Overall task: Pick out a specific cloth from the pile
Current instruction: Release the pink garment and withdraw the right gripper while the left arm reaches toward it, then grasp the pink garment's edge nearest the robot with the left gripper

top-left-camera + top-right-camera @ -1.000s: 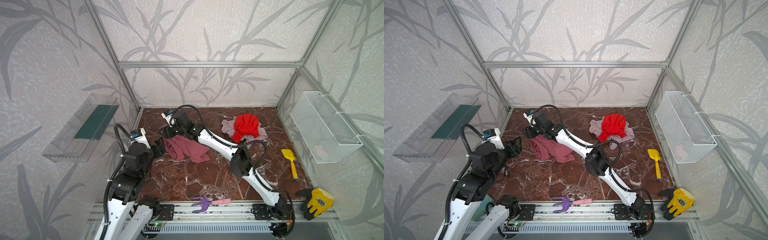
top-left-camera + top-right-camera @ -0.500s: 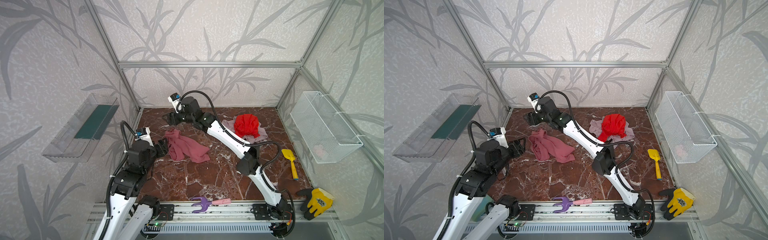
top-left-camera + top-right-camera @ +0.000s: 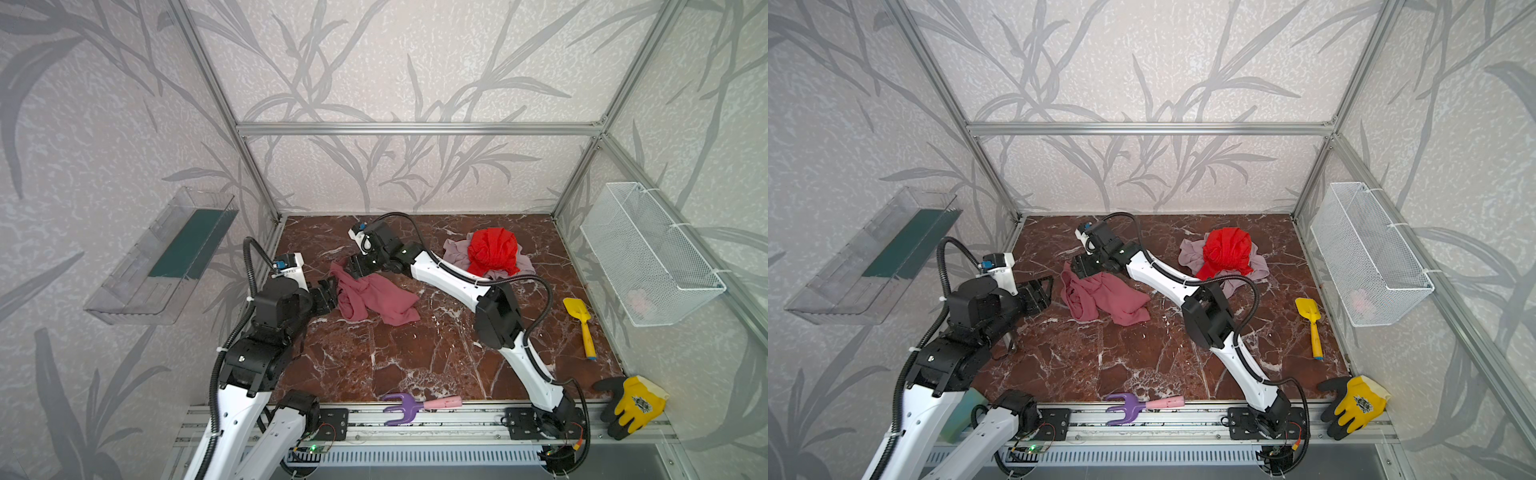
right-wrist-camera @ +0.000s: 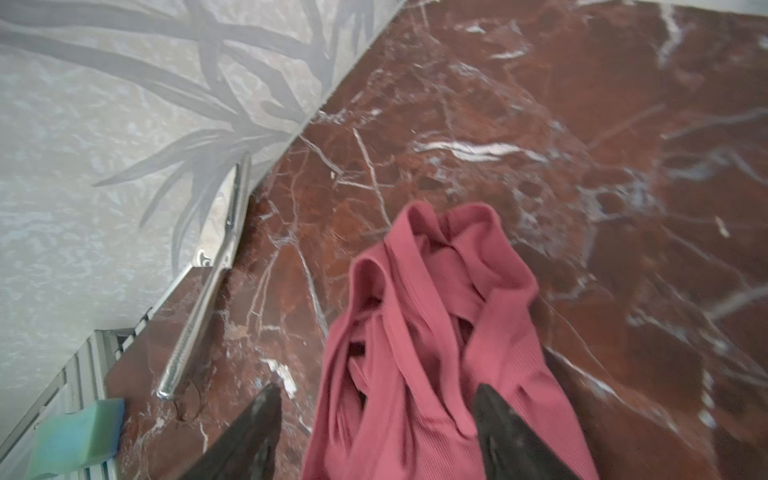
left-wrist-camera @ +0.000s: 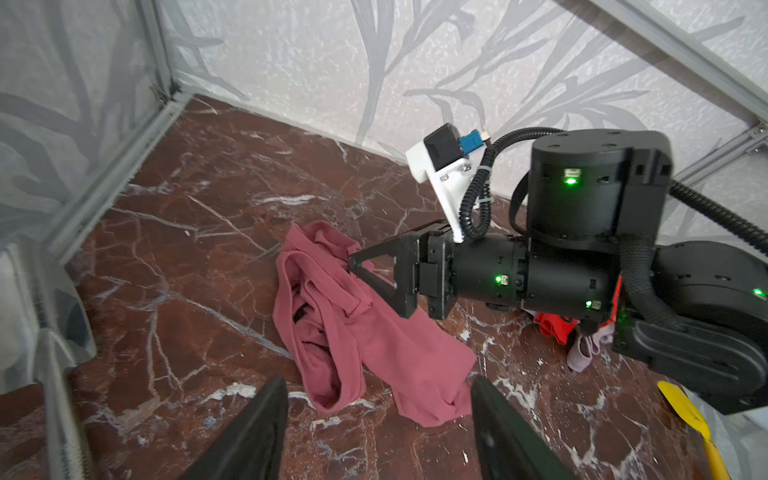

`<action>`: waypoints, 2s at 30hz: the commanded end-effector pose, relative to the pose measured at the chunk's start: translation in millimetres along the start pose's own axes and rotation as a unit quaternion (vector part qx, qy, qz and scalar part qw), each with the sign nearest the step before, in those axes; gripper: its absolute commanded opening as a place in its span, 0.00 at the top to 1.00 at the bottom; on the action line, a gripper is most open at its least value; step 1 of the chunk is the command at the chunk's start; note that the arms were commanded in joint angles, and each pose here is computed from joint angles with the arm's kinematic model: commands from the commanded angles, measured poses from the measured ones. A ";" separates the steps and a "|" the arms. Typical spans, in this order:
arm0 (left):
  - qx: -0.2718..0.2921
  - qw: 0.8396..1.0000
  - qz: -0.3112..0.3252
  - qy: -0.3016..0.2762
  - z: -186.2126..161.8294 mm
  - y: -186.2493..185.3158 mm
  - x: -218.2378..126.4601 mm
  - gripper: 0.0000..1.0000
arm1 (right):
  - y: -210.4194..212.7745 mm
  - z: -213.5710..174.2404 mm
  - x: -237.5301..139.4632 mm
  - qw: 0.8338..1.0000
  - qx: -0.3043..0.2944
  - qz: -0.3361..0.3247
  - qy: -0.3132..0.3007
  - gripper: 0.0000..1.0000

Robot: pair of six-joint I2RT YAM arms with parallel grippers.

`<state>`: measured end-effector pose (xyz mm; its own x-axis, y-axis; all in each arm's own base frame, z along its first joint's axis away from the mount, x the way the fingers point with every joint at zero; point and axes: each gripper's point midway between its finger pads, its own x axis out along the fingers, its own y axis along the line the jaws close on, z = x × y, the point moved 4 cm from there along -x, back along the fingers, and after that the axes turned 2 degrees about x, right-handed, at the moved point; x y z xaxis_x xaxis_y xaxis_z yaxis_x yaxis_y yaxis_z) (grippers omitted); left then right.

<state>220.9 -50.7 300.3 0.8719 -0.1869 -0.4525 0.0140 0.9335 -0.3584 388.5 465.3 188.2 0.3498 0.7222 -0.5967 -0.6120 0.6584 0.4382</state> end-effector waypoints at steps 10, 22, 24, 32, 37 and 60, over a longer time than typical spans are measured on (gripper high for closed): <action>0.054 0.986 -0.114 0.111 -70.1 -62.2 57.0 0.34 | -81.8 -10.9 -203.4 0.977 0.074 -0.045 -0.197 0.29; 0.182 0.960 -0.120 0.175 -134.9 -127.7 101.0 0.39 | -97.7 -106.2 -309.6 0.961 0.043 -0.176 -0.209 0.31; 0.188 0.958 -0.119 0.180 -141.3 -134.3 109.4 0.39 | -97.8 -116.1 -318.4 0.960 0.039 -0.184 -0.207 0.31; 0.208 0.948 -0.112 0.215 -165.4 -149.6 139.3 0.38 | -106.4 -142.4 -321.9 0.961 0.041 -0.204 -0.182 0.31; 0.225 0.938 -0.084 0.251 -180.8 -146.0 151.3 0.39 | -110.4 -144.8 -311.8 0.965 0.038 -0.202 -0.163 0.31; 0.222 0.924 -0.029 0.310 -231.3 -138.0 197.9 0.52 | -115.4 -149.2 -311.1 0.966 0.048 -0.193 -0.167 0.27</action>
<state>273.5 -284.0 68.9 0.4000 -0.2695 -0.8760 0.3890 0.9154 -0.1039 242.7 131.2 219.1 0.7567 0.4187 -0.5021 -0.3181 0.9068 0.2767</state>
